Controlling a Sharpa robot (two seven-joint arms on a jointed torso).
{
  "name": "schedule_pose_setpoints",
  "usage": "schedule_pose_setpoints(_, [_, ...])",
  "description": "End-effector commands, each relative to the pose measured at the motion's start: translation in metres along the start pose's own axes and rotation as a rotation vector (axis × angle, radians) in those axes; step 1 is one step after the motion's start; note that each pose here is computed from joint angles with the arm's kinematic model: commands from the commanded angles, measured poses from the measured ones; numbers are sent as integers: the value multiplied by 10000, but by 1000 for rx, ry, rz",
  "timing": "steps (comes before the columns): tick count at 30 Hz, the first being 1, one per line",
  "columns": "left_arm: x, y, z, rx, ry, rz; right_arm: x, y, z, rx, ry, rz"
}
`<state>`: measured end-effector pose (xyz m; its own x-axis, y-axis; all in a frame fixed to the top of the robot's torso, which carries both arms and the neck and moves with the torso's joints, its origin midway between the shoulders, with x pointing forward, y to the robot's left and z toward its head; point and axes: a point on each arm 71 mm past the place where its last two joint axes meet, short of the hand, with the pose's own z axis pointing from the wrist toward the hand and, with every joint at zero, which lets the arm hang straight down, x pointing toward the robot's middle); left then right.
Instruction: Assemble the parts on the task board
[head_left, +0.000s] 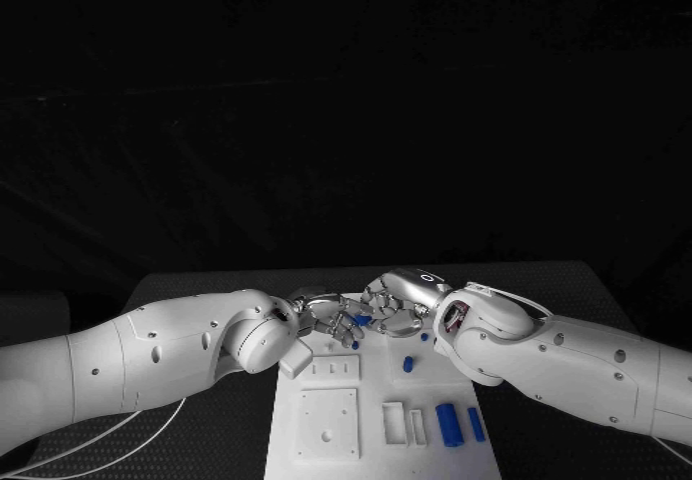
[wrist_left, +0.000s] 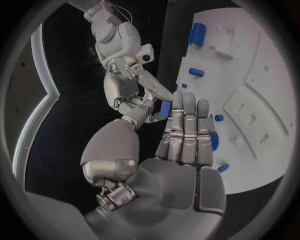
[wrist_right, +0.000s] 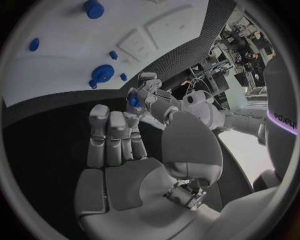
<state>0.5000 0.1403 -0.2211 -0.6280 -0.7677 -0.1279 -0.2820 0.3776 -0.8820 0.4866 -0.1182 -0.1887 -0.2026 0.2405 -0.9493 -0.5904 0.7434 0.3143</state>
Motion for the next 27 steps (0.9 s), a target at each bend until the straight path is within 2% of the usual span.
schedule_pose_setpoints(1, [-2,-2,-8,1,12,4,3,-9,-10,4,-1,-15])
schedule_pose_setpoints(18, [23,4,-9,-4,32,19,-9,-19,-11,21,-22,-30])
schedule_pose_setpoints(27, [12,-2,-4,8,19,17,4,-10,-14,17,-3,-31])
